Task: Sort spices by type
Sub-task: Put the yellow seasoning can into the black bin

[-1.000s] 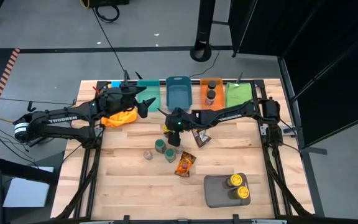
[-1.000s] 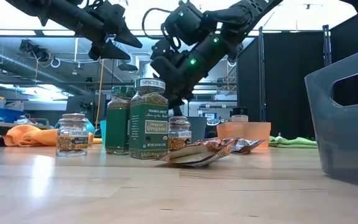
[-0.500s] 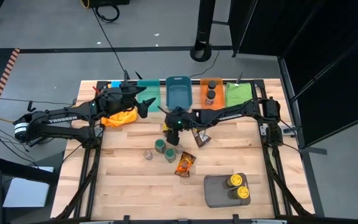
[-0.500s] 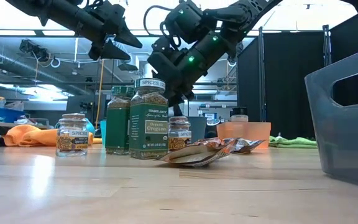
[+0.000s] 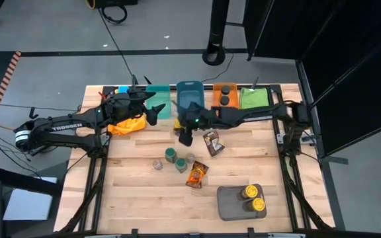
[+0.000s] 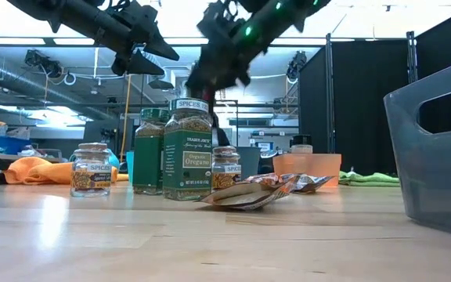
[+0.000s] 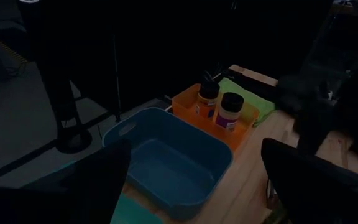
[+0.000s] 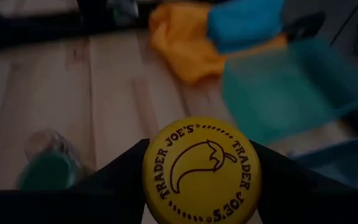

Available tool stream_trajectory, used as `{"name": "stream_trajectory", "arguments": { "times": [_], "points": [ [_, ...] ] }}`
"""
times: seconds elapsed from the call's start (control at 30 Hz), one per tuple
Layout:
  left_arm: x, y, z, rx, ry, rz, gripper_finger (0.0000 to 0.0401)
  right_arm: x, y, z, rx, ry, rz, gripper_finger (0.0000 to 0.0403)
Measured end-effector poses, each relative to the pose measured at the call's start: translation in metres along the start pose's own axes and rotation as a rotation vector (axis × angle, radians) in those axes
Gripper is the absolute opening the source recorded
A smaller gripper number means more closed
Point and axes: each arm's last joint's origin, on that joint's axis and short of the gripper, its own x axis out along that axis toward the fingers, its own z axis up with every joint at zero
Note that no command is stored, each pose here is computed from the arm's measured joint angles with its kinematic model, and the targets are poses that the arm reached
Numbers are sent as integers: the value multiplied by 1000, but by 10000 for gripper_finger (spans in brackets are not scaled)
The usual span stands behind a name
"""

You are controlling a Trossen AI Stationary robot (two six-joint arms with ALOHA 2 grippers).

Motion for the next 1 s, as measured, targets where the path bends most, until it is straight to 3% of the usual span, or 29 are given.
{"name": "stream_trajectory", "arguments": {
  "times": [0.4,0.67,1.0],
  "points": [
    [0,0,0,0,0,0,369,-88,1,28,33,-84,-10,235],
    [0,0,0,-2,1,1,369,-148,30,21,72,-50,-9,235],
    [0,0,0,-3,1,1,369,-187,84,-5,180,36,76,235]
  ]
}}
